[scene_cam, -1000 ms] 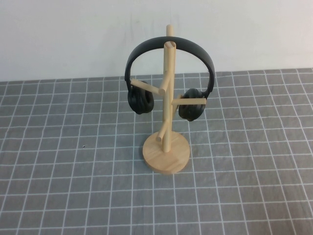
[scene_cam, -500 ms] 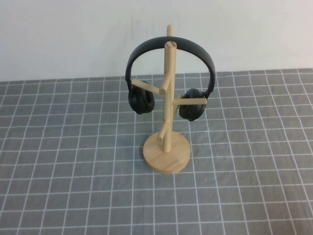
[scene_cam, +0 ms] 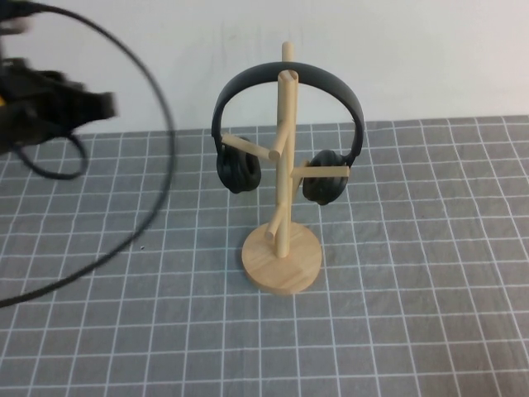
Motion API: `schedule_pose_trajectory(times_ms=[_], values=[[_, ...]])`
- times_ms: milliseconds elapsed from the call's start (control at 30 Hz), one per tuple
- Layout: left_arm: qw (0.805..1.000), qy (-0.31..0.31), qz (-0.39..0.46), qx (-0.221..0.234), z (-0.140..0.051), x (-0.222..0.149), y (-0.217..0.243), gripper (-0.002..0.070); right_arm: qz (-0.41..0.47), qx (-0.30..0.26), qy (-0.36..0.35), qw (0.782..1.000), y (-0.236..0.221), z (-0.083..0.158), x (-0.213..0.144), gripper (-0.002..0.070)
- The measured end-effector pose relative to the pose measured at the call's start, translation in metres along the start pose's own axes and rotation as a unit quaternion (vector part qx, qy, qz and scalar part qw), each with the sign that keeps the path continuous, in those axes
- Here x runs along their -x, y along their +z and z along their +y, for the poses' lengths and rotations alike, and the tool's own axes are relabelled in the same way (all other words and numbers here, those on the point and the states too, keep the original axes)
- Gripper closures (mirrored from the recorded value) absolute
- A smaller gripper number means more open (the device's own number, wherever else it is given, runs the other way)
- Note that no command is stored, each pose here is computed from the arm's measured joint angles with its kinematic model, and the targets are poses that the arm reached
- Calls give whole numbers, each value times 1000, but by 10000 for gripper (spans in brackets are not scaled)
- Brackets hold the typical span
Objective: Take out the headphones from the headphone stand
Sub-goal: Pick up the headphones from the headphone stand
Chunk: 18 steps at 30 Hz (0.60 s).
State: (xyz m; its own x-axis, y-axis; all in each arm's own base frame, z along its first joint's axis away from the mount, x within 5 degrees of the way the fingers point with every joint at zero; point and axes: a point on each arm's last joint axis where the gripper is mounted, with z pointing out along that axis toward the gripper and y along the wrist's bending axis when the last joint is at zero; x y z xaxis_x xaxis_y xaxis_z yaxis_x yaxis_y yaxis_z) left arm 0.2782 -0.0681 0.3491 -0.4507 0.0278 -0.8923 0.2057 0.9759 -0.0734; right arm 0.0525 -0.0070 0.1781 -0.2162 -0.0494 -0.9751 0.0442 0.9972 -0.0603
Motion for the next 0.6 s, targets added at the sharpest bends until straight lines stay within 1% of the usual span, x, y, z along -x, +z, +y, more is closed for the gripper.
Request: schedule_pose_trajectory(times_ms=[67, 167, 233, 300, 367, 467, 533, 567, 600], values=[[999, 36, 6, -25, -17, 3, 9, 681, 0, 0, 0, 1000, 0, 0, 0, 682], [994, 89, 9, -55, -38, 3, 15, 681, 0, 0, 0, 1000, 0, 0, 0, 682], [988, 133, 11, -73, -50, 0, 18, 680, 0, 0, 0, 1000, 0, 0, 0, 682], [979, 182, 12, -87, -60, -3, 20, 657, 0, 0, 0, 1000, 0, 0, 0, 682], [969, 223, 9, -101, -70, -6, 23, 582, 0, 0, 0, 1000, 0, 0, 0, 682], [958, 262, -16, -112, -82, -8, 31, 396, 0, 0, 0, 1000, 0, 0, 0, 682], [954, 275, -33, -115, -87, -8, 36, 289, 0, 0, 0, 1000, 0, 0, 0, 682], [953, 278, -42, -116, -90, -8, 39, 249, 0, 0, 0, 1000, 0, 0, 0, 682], [952, 279, -49, -116, -91, -8, 42, 226, 0, 0, 0, 1000, 0, 0, 0, 682]])
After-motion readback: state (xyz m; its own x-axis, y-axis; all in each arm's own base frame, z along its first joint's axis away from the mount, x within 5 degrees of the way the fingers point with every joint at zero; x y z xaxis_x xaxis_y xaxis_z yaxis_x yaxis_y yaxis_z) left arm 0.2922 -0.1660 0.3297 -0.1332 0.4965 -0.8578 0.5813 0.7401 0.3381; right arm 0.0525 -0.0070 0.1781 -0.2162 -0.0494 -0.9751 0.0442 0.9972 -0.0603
